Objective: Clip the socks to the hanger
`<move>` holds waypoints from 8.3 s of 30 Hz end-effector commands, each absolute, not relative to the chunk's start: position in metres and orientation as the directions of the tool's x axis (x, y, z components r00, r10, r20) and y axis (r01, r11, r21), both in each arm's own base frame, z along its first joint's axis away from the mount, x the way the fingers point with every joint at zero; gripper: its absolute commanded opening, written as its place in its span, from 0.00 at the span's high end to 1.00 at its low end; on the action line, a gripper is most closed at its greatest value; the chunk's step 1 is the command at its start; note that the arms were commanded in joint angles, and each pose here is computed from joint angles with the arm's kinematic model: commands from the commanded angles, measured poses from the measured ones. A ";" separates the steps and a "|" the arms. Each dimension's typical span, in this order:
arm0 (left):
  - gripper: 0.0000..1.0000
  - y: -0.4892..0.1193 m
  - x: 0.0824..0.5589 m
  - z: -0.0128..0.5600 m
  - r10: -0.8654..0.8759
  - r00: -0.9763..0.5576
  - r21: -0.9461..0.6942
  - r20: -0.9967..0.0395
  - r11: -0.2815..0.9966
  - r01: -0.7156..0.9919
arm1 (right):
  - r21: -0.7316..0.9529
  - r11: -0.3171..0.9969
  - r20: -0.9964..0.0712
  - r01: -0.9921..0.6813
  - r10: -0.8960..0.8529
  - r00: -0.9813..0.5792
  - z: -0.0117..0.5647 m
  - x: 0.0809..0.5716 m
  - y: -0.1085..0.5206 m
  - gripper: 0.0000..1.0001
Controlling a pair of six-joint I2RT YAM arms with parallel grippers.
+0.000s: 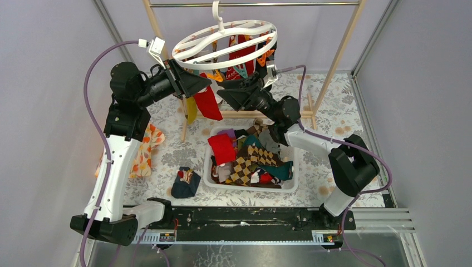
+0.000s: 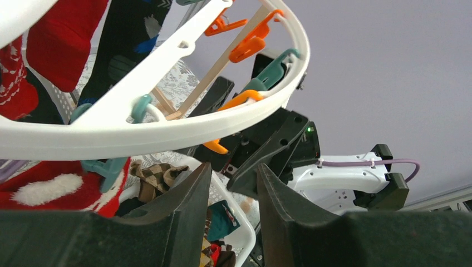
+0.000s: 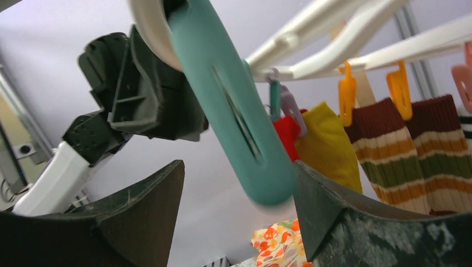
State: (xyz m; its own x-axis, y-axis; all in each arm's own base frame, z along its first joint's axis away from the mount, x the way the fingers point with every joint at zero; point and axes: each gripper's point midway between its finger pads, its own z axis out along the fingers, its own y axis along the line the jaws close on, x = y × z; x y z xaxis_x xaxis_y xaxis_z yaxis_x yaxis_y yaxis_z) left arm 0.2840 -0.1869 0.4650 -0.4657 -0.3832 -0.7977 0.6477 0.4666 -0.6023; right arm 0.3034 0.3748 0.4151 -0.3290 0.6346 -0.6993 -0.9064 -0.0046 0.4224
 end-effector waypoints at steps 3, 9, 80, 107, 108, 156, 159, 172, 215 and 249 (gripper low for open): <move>0.60 -0.182 0.292 0.484 -0.392 -0.363 -0.527 -0.845 0.500 0.687 | 0.372 0.042 -0.605 -0.927 0.769 -0.208 0.445 0.297 0.354 0.20; 0.62 -0.181 0.295 0.481 -0.390 -0.363 -0.526 -0.847 0.509 0.681 | 0.319 -0.121 -0.550 -0.940 0.784 -0.288 0.463 0.291 0.367 0.15; 0.98 -0.159 0.329 0.494 -0.519 -0.292 -0.586 -0.803 0.602 0.542 | 0.237 0.325 -0.787 -0.915 0.617 0.016 0.444 0.281 0.398 0.51; 1.00 -0.164 0.316 0.493 -0.500 -0.322 -0.587 -0.804 0.574 0.571 | -0.374 0.050 -0.747 -0.926 -0.607 0.269 0.205 0.207 0.353 0.21; 1.00 -0.164 0.317 0.492 -0.500 -0.323 -0.586 -0.804 0.575 0.570 | -0.384 0.038 -0.737 -0.923 -0.614 0.281 0.204 0.207 0.356 0.21; 1.00 -0.166 0.311 0.494 -0.491 -0.322 -0.577 -0.810 0.569 0.586 | 0.004 0.175 -0.954 -0.985 -0.293 -0.056 0.367 0.130 0.376 1.00; 1.00 -0.166 0.311 0.495 -0.491 -0.322 -0.577 -0.810 0.567 0.587 | 0.145 0.107 -0.960 -0.984 -0.225 -0.166 0.400 0.102 0.368 1.00; 1.00 -0.166 0.310 0.494 -0.493 -0.318 -0.575 -0.810 0.563 0.593 | 0.795 0.289 -0.487 -0.534 -0.221 -0.845 0.266 0.167 0.330 1.00; 1.00 -0.170 0.310 0.490 -0.485 -0.333 -0.577 -0.809 0.546 0.607 | 0.784 0.280 -0.606 -0.554 0.152 -0.781 0.190 0.251 0.313 0.53; 1.00 -0.185 0.300 0.492 -0.463 -0.404 -0.601 -0.789 0.445 0.664 | 0.448 -0.476 -0.749 -0.757 0.262 -0.608 0.426 0.234 0.352 1.00</move>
State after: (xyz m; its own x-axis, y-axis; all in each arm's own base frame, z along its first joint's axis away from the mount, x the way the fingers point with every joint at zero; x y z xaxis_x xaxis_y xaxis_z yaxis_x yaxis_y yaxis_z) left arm 0.3031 -0.1803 0.4845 -0.4147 -0.4755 -0.7759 0.6128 0.4844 -0.6244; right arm 0.2666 0.3600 0.3886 -0.6762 0.2528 -0.6920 -0.7312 -0.3448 0.5886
